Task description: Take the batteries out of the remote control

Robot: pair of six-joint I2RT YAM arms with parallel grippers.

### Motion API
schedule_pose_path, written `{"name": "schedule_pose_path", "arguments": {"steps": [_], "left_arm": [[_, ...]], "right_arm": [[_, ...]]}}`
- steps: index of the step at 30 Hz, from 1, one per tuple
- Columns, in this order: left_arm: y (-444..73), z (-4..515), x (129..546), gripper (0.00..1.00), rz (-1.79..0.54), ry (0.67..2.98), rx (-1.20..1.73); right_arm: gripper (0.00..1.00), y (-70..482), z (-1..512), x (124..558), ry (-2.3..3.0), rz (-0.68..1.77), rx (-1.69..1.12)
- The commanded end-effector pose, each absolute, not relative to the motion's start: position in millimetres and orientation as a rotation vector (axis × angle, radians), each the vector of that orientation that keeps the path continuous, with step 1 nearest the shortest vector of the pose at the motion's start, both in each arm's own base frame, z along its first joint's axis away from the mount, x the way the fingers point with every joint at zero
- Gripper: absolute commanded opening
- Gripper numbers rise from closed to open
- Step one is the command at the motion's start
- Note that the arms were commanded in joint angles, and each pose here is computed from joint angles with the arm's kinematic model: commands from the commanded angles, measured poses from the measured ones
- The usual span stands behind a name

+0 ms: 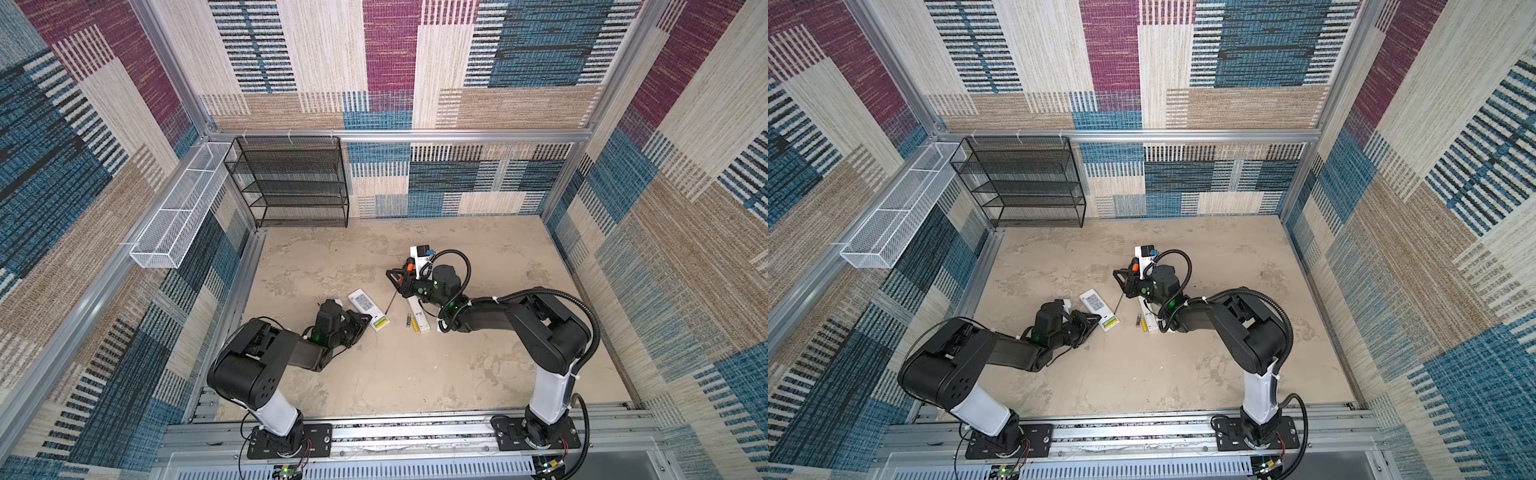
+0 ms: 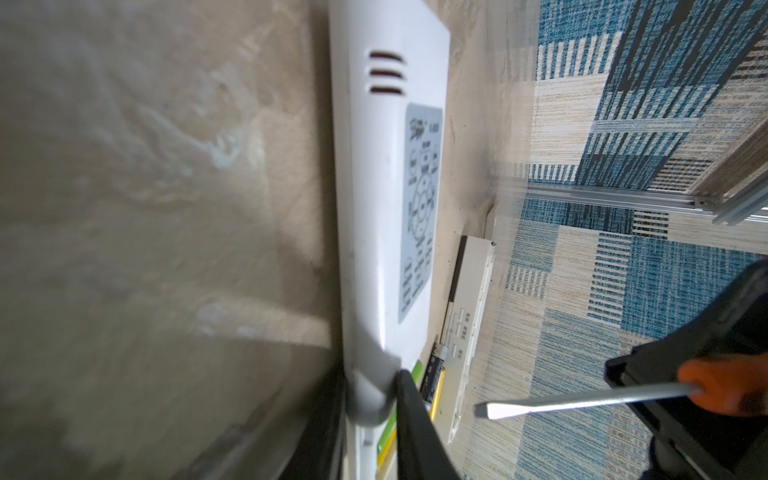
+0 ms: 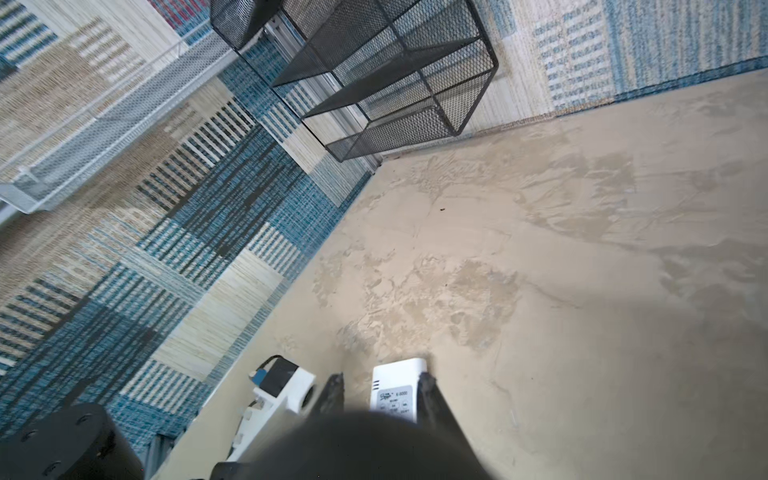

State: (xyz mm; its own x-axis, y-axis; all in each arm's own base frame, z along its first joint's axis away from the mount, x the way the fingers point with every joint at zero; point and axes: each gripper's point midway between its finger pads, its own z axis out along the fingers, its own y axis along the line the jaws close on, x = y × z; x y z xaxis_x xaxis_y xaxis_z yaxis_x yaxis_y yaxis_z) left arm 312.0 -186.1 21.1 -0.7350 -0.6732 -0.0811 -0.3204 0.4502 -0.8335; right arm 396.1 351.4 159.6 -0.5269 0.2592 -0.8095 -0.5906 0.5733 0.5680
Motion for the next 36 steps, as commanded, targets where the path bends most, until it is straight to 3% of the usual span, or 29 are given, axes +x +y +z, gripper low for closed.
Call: {"name": "schedule_pose_path", "arguments": {"steps": [1,25,36], "left_arm": [[-171.3,-29.1,267.9,0.0,-1.016,2.557,-0.953],[-170.8,-28.9,267.3,0.0,-1.012,2.56,-0.952],[-168.6,-31.7,264.2,0.0,-0.998,2.566,-0.964]], "right_arm": [[0.0,351.7,153.3,402.7,1.838,0.986,-0.327],[0.0,378.0,137.5,391.9,1.854,0.928,-0.441],[0.0,390.7,114.6,358.1,1.863,0.743,-0.499]]}}
